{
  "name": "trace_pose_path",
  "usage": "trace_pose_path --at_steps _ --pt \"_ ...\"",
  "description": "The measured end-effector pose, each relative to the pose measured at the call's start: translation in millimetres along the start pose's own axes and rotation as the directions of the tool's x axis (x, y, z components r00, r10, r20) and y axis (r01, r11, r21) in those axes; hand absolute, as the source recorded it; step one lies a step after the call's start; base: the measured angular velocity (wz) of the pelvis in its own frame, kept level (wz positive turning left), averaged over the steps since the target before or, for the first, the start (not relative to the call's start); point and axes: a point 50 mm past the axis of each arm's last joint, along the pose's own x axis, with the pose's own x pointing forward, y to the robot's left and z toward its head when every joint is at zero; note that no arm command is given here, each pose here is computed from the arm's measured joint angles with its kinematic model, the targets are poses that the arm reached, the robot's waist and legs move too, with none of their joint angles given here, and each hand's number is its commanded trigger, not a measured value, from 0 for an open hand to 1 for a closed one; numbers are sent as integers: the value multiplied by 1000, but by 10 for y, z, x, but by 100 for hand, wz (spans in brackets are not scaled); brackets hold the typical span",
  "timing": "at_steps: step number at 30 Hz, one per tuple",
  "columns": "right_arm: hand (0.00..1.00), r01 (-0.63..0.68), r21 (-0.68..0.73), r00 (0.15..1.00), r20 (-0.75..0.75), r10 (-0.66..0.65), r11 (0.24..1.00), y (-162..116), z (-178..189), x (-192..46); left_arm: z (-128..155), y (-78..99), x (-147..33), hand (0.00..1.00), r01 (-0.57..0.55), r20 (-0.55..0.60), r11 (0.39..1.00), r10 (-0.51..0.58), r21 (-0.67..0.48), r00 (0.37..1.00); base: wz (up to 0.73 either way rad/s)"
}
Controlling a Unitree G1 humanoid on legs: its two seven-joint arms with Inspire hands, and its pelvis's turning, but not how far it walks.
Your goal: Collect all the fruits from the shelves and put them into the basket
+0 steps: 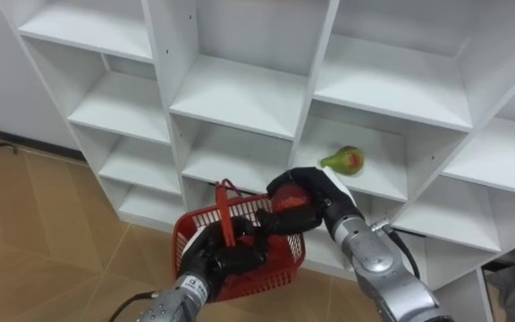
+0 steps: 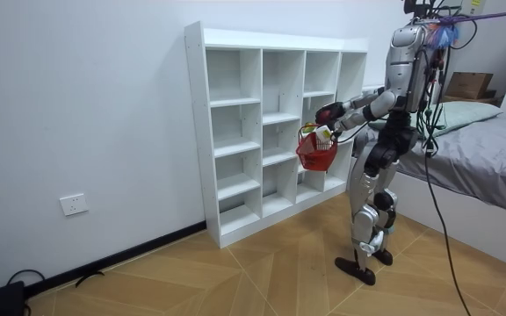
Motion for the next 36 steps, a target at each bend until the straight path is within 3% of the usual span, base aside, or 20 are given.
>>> trace_pose_path --at_steps 36 --pt "100 -9 -24 1000 -29 9 1000 3 -57 14 -132 -62 -29 100 69 -51 997 -68 19 996 0"
